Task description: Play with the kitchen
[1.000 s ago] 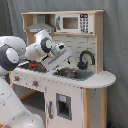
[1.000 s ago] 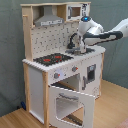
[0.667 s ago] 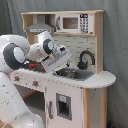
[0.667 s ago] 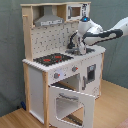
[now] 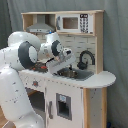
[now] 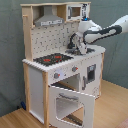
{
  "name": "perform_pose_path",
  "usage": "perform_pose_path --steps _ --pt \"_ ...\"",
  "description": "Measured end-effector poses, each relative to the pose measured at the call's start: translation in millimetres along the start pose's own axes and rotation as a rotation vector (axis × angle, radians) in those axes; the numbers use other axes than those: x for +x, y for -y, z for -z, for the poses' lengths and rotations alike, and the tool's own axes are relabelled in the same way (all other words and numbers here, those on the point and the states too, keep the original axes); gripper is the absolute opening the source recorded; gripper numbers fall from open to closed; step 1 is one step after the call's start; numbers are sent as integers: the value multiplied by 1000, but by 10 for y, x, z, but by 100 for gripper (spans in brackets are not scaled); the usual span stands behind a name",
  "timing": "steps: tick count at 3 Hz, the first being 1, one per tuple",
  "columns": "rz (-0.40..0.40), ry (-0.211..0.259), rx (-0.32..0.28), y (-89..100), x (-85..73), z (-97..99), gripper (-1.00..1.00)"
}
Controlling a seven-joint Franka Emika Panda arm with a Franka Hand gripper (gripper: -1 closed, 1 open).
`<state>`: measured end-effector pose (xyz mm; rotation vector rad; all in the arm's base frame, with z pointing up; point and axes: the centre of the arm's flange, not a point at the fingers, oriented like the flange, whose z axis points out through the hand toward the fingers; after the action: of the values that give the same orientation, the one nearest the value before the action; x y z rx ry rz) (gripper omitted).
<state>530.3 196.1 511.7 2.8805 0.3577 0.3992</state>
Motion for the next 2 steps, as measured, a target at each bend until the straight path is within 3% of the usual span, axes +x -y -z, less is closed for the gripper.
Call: perform_pose_path --steps 1,2 --pt "22 11 73 -55 36 -107 100" --pt "62 9 85 -31 70 -138 100"
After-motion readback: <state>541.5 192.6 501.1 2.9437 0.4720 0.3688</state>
